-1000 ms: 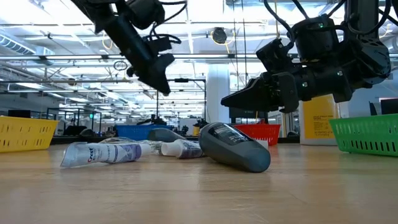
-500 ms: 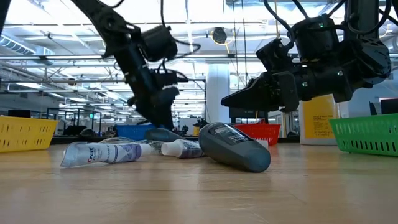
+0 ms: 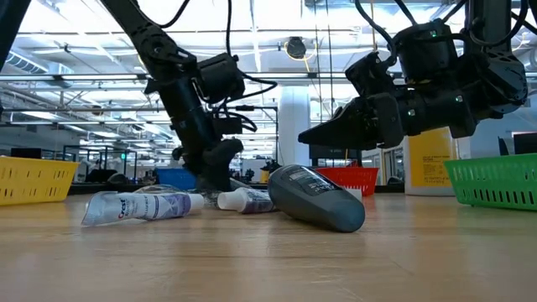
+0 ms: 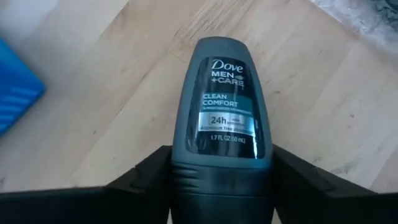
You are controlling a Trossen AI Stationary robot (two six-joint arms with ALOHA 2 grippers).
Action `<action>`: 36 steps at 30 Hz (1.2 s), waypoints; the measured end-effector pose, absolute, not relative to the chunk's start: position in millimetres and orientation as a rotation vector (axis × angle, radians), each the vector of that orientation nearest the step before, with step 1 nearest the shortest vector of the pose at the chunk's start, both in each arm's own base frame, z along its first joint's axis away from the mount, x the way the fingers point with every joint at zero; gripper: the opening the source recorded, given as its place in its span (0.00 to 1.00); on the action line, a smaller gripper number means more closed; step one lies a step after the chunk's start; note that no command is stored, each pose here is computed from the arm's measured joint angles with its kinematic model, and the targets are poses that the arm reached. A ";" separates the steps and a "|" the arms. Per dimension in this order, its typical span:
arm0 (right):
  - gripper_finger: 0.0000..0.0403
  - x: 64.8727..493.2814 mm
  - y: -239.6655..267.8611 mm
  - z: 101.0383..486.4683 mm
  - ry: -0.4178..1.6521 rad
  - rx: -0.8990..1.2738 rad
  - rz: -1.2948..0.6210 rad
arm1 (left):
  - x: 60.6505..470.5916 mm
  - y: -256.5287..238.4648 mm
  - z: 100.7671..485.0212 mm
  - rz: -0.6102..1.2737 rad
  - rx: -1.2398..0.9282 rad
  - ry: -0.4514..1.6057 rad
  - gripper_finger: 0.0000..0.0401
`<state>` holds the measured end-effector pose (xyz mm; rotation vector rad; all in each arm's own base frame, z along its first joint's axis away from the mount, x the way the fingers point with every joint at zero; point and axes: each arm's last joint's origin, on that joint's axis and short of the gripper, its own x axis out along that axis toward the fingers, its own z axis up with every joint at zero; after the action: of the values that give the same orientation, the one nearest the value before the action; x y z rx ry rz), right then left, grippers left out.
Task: Pick & Place Travel size toiletries
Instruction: Put the gray deodorant into the blue bin
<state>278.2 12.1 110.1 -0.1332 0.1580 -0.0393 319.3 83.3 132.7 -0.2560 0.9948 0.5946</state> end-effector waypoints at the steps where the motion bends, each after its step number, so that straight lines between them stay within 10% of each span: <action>1: 0.23 278.2 12.2 110.1 0.158 -0.130 -0.040 | 319.2 83.3 133.3 0.590 -0.247 0.996 0.48; 16: 0.22 278.2 12.1 109.5 0.165 -0.129 -0.040 | 305.9 110.3 238.5 0.779 0.353 1.144 0.53; 36: 0.23 278.2 12.1 109.5 0.164 -0.129 -0.039 | 270.6 218.7 191.3 0.466 0.383 1.377 0.59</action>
<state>278.2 12.1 109.5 -0.1288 0.1644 -0.0393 270.6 218.7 191.3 0.3828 1.3766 0.4655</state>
